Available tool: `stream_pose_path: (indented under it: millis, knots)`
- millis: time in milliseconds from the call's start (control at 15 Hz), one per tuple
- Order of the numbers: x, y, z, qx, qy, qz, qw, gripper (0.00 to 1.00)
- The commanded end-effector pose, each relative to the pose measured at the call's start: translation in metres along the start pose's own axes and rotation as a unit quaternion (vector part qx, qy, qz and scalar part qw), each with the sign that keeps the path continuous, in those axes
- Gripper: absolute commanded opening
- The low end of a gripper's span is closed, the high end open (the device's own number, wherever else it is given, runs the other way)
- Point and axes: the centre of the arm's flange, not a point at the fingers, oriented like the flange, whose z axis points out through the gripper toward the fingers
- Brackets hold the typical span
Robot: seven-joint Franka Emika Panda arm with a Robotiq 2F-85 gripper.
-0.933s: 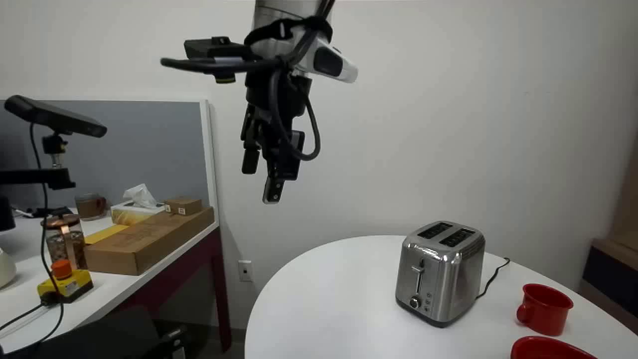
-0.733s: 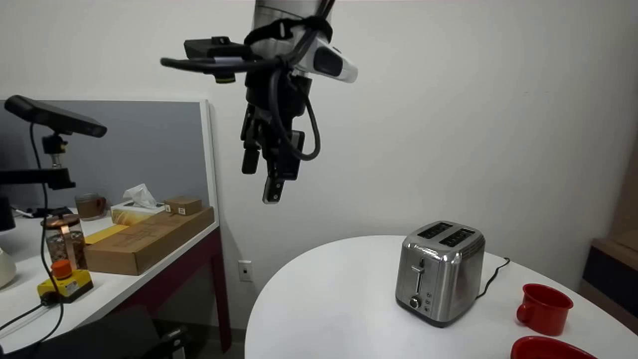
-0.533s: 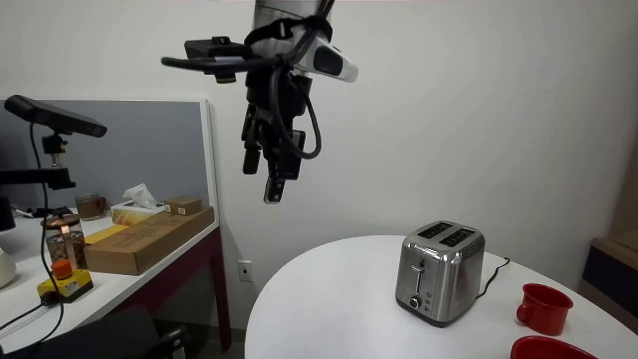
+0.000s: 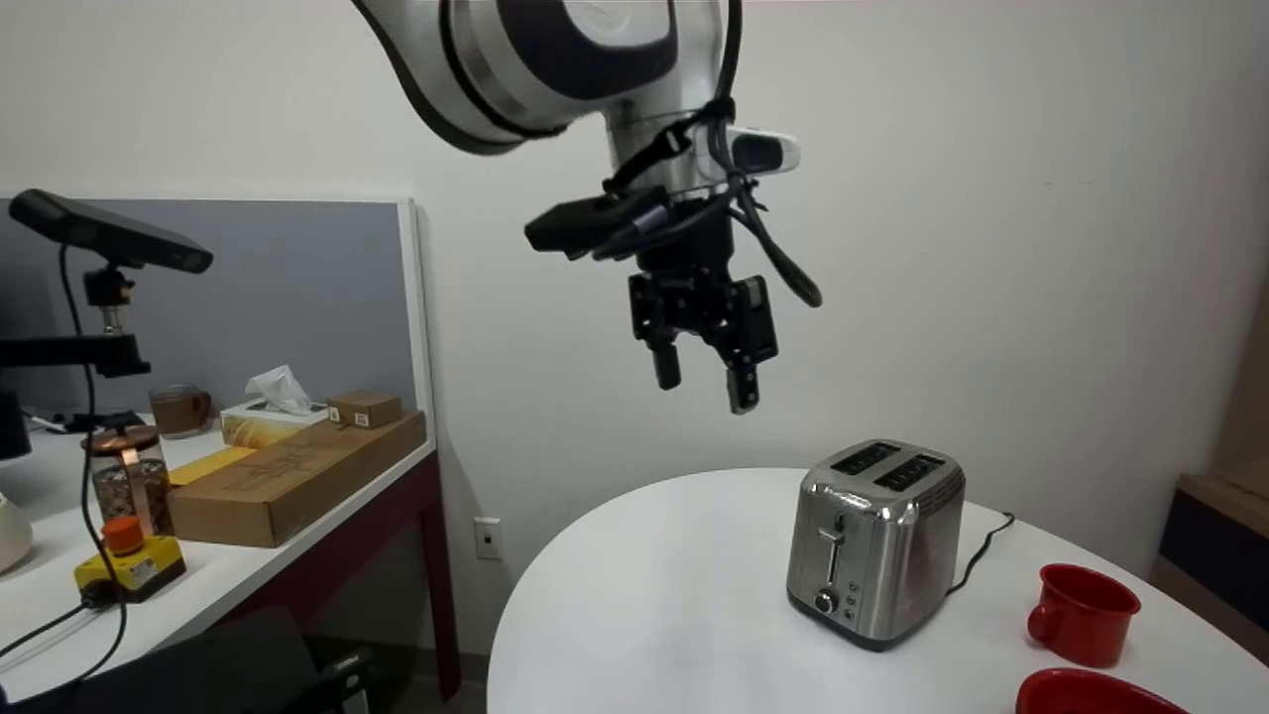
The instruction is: Push down on the slider on the toaster.
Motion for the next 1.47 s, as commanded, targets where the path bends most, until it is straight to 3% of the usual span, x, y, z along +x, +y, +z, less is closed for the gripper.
stream_pose_path:
  millis: [0,267,333,400,733,1067,1400]
  knots:
    - [0.078,-0.013,0.047,-0.061,0.029,0.007,0.9977,1.00]
    - [0.136,-0.025,0.091,-0.083,0.037,0.036,0.9953,1.00]
    - [0.149,-0.027,0.101,-0.081,0.038,0.044,0.9950,0.92]
    - [0.160,-0.031,0.112,-0.075,0.038,0.054,0.9950,0.74]
    - [0.192,-0.054,0.149,-0.047,0.023,0.064,0.9966,0.37]
    - [0.202,-0.065,0.165,-0.022,0.005,0.025,0.9994,0.01]
    - [0.202,-0.053,0.177,-0.034,-0.030,0.004,0.9990,0.04]
